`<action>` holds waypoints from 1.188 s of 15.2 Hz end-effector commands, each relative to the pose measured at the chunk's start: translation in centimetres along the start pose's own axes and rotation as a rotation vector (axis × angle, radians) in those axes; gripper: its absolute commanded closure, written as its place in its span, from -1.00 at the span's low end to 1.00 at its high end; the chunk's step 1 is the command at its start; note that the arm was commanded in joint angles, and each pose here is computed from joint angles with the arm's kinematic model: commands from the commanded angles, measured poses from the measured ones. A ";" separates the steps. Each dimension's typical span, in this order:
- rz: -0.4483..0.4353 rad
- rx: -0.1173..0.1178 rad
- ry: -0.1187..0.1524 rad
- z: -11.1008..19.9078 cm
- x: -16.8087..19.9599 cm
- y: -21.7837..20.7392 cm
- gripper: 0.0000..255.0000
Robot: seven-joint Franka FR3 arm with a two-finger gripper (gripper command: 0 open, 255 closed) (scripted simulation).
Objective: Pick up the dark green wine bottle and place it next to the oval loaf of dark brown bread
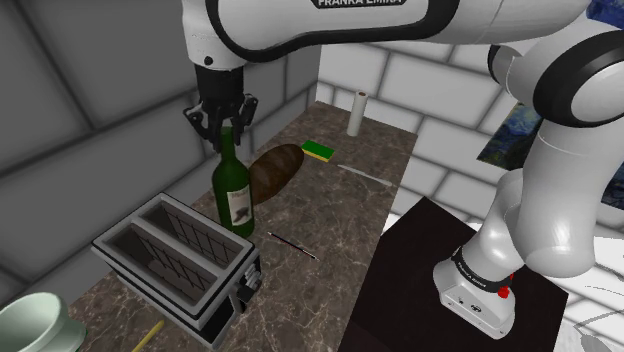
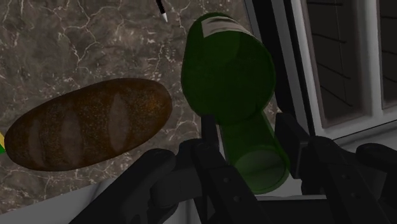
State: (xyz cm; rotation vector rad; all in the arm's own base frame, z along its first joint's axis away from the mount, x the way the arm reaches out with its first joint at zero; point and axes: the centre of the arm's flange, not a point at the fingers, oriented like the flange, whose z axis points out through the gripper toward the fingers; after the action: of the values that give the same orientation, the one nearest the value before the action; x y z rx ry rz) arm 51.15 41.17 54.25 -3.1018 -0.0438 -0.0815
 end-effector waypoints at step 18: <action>0.000 0.001 0.001 6.2 -0.3 0.3 1.00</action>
State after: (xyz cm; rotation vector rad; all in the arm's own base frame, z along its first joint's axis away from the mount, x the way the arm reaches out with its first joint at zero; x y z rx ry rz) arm 51.19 41.12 47.97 -3.1015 -0.0437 -0.0822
